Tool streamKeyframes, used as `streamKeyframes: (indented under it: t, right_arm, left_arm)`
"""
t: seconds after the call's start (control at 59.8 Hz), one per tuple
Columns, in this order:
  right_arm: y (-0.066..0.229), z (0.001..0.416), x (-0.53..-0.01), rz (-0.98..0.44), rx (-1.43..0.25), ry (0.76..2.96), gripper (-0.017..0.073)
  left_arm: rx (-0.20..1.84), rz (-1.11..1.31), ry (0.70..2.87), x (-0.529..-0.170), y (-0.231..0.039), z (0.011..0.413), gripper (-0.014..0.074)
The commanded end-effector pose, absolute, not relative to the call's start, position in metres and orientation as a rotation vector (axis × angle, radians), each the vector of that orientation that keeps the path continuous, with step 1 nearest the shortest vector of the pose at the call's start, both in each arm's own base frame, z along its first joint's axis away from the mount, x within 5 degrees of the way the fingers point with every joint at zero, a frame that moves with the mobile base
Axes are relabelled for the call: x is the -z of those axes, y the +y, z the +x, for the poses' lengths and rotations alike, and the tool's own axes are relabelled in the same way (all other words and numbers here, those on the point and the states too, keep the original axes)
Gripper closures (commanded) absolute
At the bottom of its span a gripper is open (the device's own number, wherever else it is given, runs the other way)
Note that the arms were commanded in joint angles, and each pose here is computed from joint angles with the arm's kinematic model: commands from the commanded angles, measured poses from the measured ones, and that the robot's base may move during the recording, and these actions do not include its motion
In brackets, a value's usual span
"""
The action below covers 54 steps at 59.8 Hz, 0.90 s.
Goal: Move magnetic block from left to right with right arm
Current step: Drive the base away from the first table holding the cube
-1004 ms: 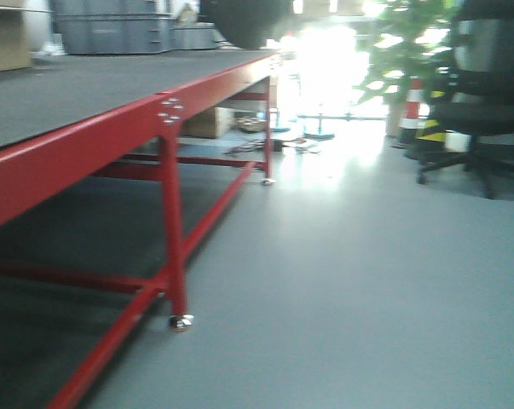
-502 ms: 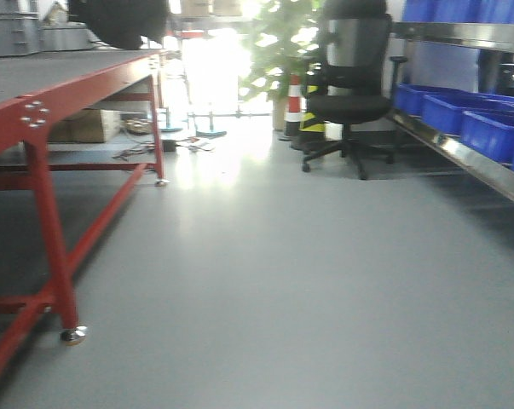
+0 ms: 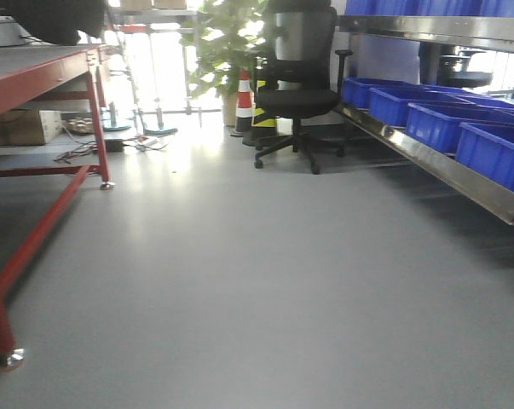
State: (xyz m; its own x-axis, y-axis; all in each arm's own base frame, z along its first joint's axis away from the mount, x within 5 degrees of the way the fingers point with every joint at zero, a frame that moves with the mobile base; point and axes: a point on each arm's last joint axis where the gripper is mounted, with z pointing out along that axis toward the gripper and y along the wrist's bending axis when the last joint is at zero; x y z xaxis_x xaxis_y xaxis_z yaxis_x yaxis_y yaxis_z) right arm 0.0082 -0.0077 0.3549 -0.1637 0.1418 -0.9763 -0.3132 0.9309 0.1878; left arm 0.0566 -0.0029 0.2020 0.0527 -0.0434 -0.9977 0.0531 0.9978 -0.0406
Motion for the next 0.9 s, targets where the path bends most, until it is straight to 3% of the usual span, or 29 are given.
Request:
streamKeyframes:
  t: [0.0, 0.887]
  right_arm:
    - [-0.007, 0.009, -0.3693, -0.138, -0.402, 1.594, 0.0397]
    - [-0.007, 0.009, -0.3693, -0.138, -0.402, 1.594, 0.0397]
  left_arm:
    - [0.079, 0.001, 1.422, -0.2077, -0.0027, 0.0551, 0.071]
    - [0.081, 0.002, 1.422, -0.2077, -0.0028, 0.0551, 0.071]
